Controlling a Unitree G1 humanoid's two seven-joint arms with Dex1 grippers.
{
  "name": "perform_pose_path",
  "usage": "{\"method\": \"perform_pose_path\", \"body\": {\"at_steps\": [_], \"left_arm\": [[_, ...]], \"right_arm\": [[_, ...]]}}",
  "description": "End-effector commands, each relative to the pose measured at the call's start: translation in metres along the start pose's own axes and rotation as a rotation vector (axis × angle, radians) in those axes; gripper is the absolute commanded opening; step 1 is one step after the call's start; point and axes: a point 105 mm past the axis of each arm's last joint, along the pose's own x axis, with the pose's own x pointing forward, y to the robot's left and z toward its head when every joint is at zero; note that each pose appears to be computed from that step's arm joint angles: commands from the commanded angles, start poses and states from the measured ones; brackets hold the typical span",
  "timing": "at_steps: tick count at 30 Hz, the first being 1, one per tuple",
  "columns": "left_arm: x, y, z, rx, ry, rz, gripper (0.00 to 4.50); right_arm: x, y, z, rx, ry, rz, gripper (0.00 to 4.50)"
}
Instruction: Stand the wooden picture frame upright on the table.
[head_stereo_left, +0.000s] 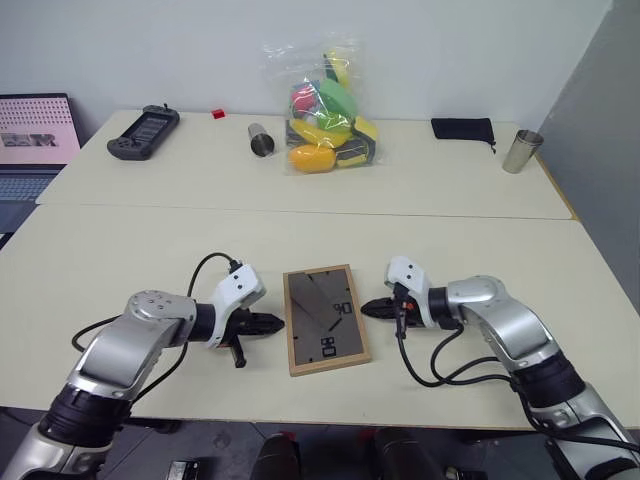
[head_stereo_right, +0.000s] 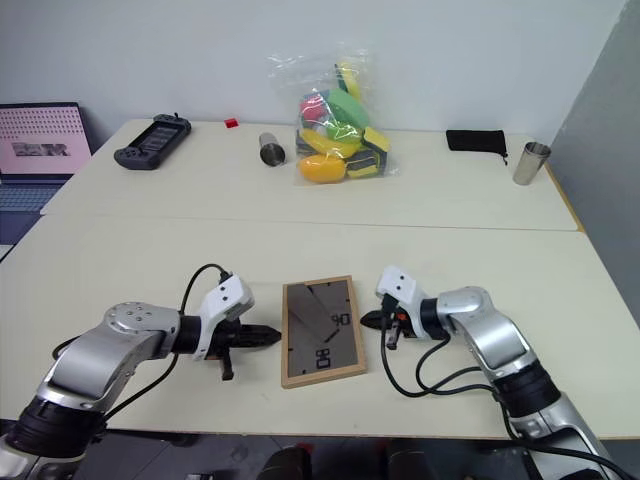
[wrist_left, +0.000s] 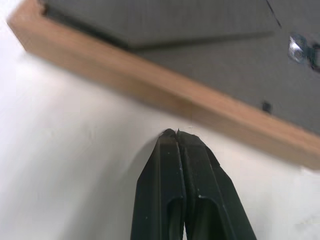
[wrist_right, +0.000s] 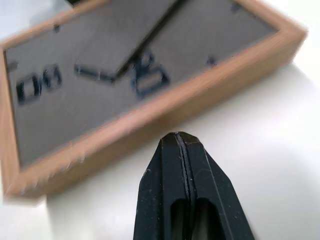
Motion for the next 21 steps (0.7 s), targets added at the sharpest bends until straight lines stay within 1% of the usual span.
{"method": "perform_pose_path", "body": {"at_steps": [1,4,5,7,10,11,13,17,18,21], "left_arm": [[-0.022,-0.008,0.012,-0.218,-0.121,-0.105,0.98],[-0.027,-0.015,0.009,-0.369,-0.134,-0.164,1.59],[-0.029,-0.014,0.011,-0.454,-0.155,-0.182,1.75],[-0.030,-0.013,0.017,-0.608,-0.195,-0.236,2.22],[-0.027,-0.015,0.013,-0.740,-0.177,-0.275,2.92],[-0.024,-0.014,0.008,-0.769,-0.160,-0.267,3.18],[-0.022,-0.013,0.004,-0.797,-0.143,-0.256,3.53],[-0.019,-0.012,0.006,-0.877,-0.164,-0.294,4.30],[-0.015,-0.017,0.005,-0.872,-0.150,-0.311,4.44],[-0.006,-0.024,0.002,-0.868,-0.126,-0.328,4.44]], "right_arm": [[-0.014,-0.001,0.012,-0.026,-0.058,-0.036,0.00],[-0.015,-0.002,0.008,-0.015,-0.060,-0.053,0.00],[-0.015,-0.001,0.004,-0.015,-0.049,-0.051,0.00],[-0.012,0.002,-0.001,-0.020,-0.035,-0.049,0.00],[-0.006,0.001,0.003,-0.014,-0.061,-0.064,0.00],[-0.003,-0.001,0.006,-0.019,-0.071,-0.084,0.00],[0.001,-0.003,0.008,-0.025,-0.081,-0.108,0.00],[0.010,0.000,0.015,-0.024,-0.099,-0.099,0.00],[0.012,0.003,0.017,-0.028,-0.103,-0.088,0.00],[0.015,0.008,0.021,-0.033,-0.114,-0.066,0.00]]}}
